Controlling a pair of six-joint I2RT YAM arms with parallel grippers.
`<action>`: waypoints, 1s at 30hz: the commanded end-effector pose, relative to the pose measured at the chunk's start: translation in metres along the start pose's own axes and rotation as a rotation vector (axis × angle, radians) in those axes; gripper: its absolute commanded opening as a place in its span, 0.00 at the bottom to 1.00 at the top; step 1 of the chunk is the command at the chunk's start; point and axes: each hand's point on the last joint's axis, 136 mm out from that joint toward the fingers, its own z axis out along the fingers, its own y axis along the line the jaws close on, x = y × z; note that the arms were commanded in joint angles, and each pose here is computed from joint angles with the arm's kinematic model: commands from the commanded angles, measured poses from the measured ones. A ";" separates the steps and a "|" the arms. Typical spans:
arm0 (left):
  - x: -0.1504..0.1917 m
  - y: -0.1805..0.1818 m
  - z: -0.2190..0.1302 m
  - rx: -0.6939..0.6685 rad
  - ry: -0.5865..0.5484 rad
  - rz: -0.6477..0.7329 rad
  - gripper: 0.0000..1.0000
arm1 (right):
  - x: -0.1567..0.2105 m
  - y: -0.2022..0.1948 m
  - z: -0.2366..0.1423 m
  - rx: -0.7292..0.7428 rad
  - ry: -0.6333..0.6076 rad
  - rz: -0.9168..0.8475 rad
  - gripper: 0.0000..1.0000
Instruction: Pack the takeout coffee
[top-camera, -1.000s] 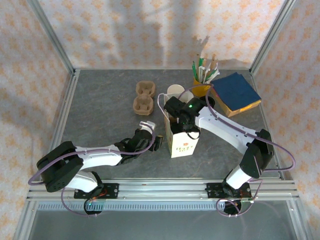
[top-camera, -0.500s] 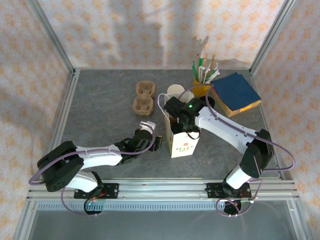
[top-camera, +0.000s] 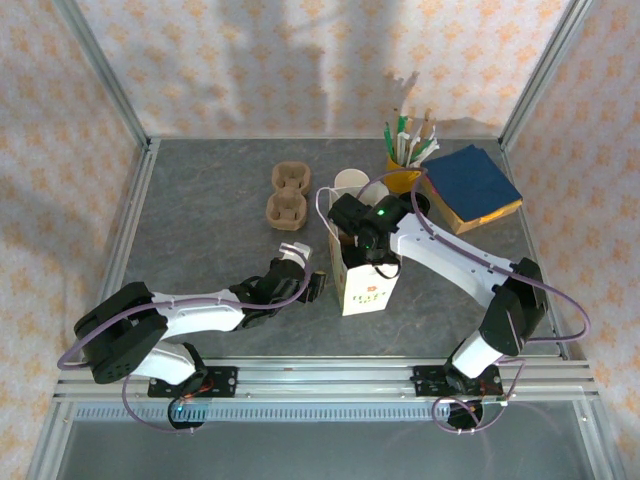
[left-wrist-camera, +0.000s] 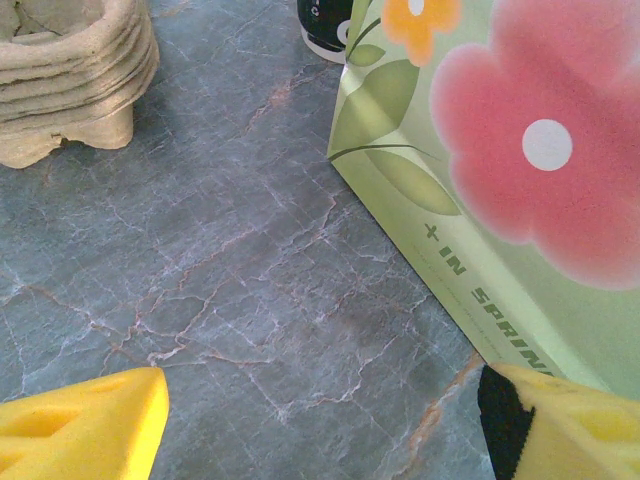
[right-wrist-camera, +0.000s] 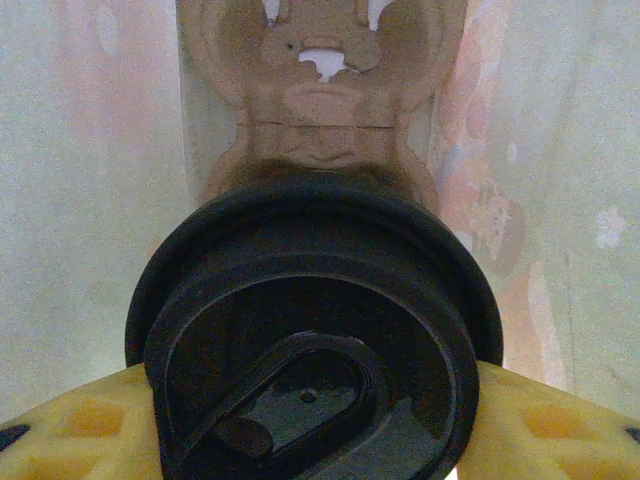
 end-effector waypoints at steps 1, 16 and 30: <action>-0.008 -0.003 0.002 -0.015 -0.017 -0.007 0.83 | 0.002 -0.009 0.007 0.049 0.009 0.015 0.48; -0.008 -0.002 0.001 -0.018 -0.018 -0.007 0.83 | 0.002 -0.006 0.016 0.042 0.031 -0.001 0.48; -0.009 -0.002 0.001 -0.020 -0.019 -0.002 0.83 | 0.003 -0.003 0.024 0.043 0.056 -0.013 0.48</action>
